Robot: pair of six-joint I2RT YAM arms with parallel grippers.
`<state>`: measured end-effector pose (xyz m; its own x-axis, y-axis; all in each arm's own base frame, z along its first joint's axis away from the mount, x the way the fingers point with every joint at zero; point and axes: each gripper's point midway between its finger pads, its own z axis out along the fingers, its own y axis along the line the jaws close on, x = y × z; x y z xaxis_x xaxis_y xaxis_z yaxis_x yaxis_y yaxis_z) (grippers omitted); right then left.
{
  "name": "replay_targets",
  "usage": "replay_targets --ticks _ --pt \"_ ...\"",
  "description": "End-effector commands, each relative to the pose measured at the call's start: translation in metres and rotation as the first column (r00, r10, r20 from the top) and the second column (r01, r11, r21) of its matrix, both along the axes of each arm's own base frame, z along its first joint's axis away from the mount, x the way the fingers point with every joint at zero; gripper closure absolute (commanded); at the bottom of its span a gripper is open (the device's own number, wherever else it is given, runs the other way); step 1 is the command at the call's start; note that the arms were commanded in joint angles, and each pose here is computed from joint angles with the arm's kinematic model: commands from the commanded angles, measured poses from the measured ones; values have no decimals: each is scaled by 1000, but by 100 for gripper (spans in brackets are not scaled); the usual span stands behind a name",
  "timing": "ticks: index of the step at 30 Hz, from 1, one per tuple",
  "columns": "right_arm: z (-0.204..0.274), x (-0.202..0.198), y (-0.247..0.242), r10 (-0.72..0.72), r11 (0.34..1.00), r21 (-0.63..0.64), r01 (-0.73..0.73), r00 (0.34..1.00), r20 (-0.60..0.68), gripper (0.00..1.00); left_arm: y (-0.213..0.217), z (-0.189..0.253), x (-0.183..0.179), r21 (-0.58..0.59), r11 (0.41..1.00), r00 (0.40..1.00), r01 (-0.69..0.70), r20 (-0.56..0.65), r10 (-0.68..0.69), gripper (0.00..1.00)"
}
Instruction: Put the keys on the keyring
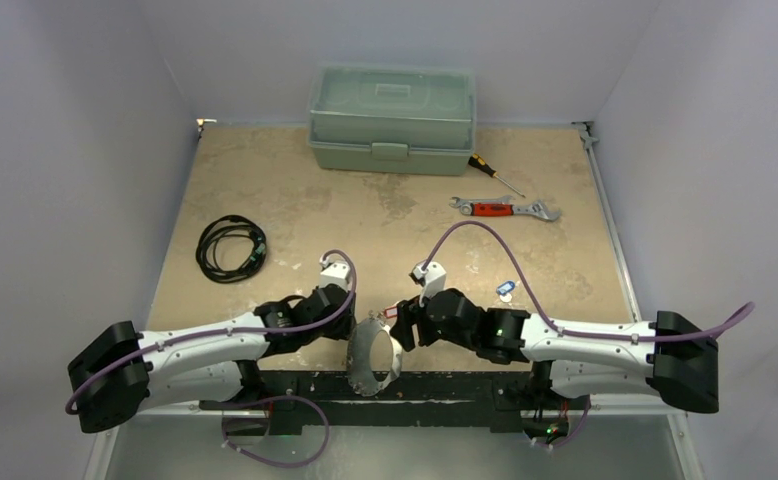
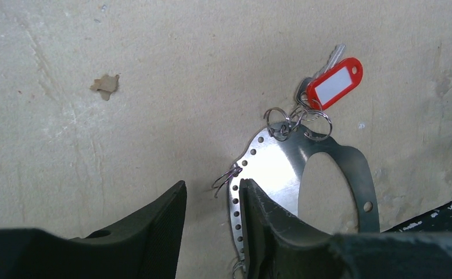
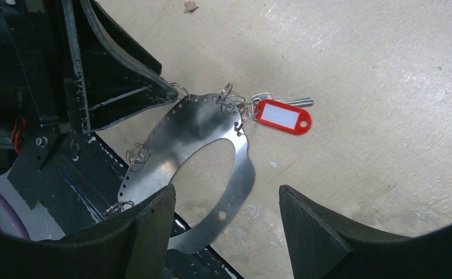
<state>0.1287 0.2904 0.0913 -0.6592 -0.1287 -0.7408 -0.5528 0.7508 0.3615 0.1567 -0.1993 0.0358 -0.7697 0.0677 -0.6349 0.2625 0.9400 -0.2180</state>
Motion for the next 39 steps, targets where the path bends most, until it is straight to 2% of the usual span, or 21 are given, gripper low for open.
replay_targets --ticks 1,9,15,20,22,26,30,35,37,39 --pt "10 0 4 3 999 49 -4 1000 14 31 -19 7 7 -85 995 998 46 50 -42 65" --pt "11 1 1 -3 999 50 2 1000 27 31 -21 0 6 -70 994 996 82 50 -79 78" --pt "17 1 9 10 996 84 -13 999 32 32 -26 1 6 -78 992 993 104 55 -100 81" --pt "31 9 23 4 994 105 -10 998 55 36 -32 20 15 -100 991 992 91 95 -82 60" --pt "35 16 40 7 997 70 -11 999 50 39 -23 44 25 -69 997 992 26 124 -18 50" --pt "32 24 55 -8 1000 16 7 999 31 41 -3 89 36 -28 999 979 -47 196 52 45" --pt "33 34 72 -15 999 -28 16 1000 27 45 21 141 47 31 996 946 -89 315 75 35" --pt "13 43 83 -26 994 -109 26 1000 0 49 62 163 55 152 970 901 -188 421 108 25" --pt "1 47 83 -35 988 -149 32 999 -20 51 73 170 55 134 963 879 -233 454 150 20" --pt "-8 51 82 -49 983 -177 42 998 -34 53 75 175 55 99 967 866 -234 473 161 19"
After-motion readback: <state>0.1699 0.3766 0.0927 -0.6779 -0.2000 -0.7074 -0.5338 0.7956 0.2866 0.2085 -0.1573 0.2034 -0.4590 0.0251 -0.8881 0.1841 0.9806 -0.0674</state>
